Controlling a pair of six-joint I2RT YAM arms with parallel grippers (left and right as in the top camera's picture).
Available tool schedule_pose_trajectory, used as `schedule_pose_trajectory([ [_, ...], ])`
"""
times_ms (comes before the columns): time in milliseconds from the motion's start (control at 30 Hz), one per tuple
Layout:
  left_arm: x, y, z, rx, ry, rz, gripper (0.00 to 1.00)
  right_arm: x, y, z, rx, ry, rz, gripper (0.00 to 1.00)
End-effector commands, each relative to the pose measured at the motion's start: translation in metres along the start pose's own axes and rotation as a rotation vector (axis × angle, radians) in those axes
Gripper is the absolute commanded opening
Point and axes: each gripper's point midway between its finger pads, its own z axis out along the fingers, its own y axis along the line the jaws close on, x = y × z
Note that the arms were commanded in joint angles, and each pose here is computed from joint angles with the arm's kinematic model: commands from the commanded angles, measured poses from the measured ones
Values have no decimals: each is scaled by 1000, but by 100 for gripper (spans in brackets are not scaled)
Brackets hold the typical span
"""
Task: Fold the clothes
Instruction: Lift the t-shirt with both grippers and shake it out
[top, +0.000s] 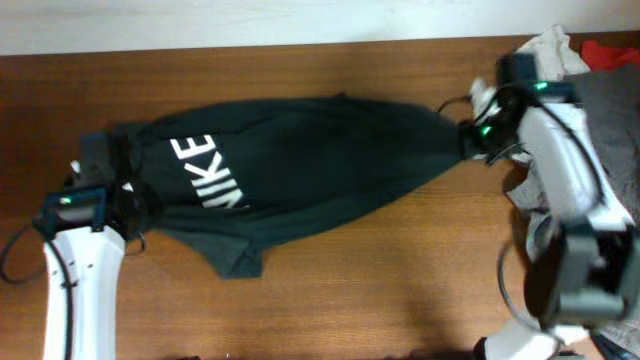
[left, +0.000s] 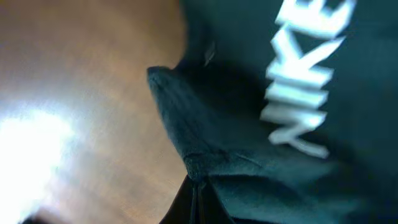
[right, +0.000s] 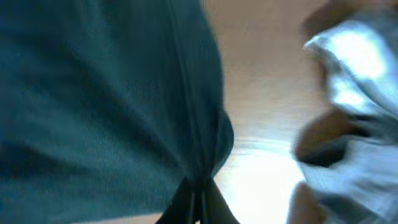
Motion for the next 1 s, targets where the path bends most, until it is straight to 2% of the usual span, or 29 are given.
schedule_pose_trajectory([
  [0,-36,-10,-53,114,-144,17,0,-13,5,-95,54,-195,-10,4],
  [267,-80,17,-156,171,-399,-65,0,10,16,-220,90,-438,20,4],
  [467,-92,22,-224,308,-548,-91,0,33,21,-292,114,-618,35,4],
  [633,-94,33,-270,352,-668,-111,0,52,15,-344,181,-767,91,4],
  [833,-97,35,-301,373,-756,-110,0,60,12,-369,208,-843,120,4],
  [967,-106,15,-286,465,-685,-68,0,46,11,-352,200,-790,117,4],
])
